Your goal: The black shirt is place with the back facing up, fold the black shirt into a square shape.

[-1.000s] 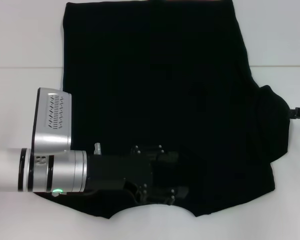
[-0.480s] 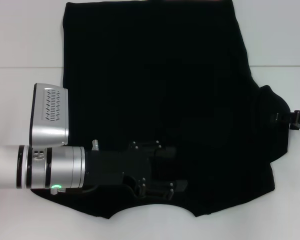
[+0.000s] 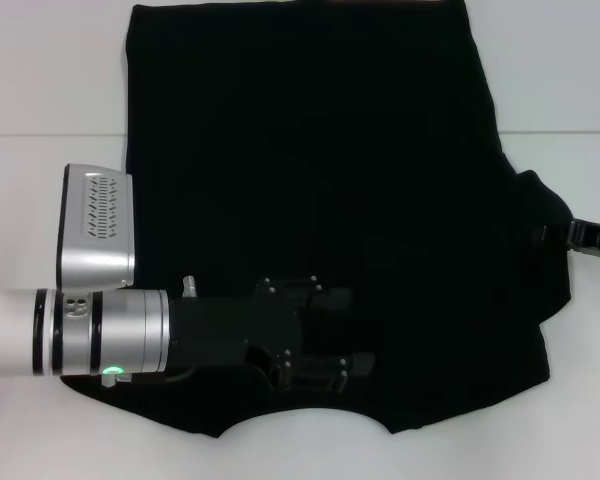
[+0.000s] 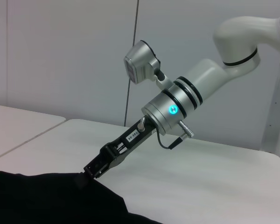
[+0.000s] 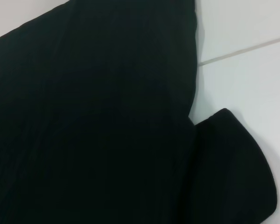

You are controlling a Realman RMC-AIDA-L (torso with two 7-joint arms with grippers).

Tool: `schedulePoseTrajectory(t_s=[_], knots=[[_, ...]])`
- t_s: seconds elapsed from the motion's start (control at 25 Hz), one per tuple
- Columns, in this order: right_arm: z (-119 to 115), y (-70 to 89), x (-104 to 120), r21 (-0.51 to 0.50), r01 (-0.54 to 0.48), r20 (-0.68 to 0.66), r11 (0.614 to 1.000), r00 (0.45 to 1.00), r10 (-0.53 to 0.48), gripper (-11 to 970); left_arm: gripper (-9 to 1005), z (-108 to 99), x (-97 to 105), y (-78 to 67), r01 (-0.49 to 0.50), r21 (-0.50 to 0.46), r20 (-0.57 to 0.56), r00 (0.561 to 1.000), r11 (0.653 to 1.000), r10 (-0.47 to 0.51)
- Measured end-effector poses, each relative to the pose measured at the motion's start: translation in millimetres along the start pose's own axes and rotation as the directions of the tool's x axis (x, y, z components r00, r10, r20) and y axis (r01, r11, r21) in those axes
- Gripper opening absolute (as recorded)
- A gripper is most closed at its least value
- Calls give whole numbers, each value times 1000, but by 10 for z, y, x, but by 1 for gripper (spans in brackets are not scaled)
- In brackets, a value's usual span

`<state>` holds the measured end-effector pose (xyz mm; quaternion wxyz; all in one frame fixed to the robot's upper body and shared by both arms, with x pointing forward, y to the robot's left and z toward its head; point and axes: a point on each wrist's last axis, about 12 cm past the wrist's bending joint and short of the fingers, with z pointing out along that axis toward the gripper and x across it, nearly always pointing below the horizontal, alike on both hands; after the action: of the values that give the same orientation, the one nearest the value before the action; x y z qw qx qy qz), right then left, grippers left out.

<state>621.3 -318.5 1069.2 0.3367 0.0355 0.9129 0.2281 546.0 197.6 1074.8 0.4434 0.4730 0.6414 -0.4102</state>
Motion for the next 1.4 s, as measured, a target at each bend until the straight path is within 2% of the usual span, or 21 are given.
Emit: schedulePoseTrajectory(t_s=[0.36,0.56,0.8,1.04,1.4], knots=[[-21,-52,10,12,-26,32,1000,999,26,277,816,1,-4,5,-1,-3,1,1000,1000,1],[-76,-139,20,9,-44,76,999,996,44,44,816,2,-19,12,-1,-8,13,1000,1000,1],[-184,-301,82,15,-78,115,997,990,76,15,815,1,-34,12,9,-8,28,1000,1000,-8],[-242,-390,94,35,-81,143,996,987,76,14,815,-16,-31,12,28,-13,33,999,1000,-27],[-168,-306,29,39,-42,174,998,984,35,28,816,-17,-27,7,31,-12,34,999,999,-31]])
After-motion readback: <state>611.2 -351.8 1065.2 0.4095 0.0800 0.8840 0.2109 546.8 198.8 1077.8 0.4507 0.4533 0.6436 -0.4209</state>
